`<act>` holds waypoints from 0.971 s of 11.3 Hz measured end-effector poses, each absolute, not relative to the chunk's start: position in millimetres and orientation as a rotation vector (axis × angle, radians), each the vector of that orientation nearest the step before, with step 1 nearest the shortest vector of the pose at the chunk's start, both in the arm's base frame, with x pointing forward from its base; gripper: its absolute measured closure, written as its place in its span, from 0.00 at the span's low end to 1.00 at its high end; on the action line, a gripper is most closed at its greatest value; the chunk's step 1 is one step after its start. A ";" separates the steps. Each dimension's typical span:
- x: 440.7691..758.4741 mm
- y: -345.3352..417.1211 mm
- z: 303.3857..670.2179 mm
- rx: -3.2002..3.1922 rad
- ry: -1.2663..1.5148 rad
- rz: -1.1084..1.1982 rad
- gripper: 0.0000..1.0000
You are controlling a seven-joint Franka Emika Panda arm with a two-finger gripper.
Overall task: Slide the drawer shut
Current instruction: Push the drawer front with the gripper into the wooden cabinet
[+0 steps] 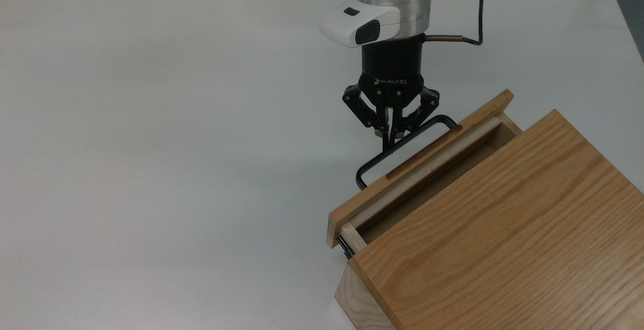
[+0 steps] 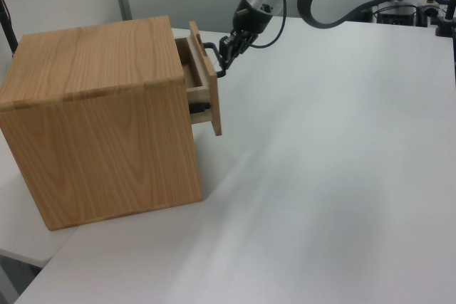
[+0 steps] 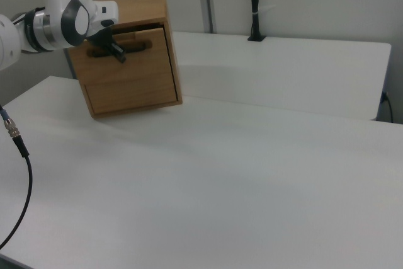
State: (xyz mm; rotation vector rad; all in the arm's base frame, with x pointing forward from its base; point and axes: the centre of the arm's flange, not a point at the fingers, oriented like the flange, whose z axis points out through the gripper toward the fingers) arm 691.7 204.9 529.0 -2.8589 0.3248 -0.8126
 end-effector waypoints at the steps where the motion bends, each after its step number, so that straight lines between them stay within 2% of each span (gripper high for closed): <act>1: 695.3 207.9 529.6 -2.820 0.386 -0.842 0.94; 4: 705.0 212.8 522.3 -2.701 0.505 -0.912 0.94; 11: 709.5 227.7 514.5 -2.599 0.565 -0.948 0.98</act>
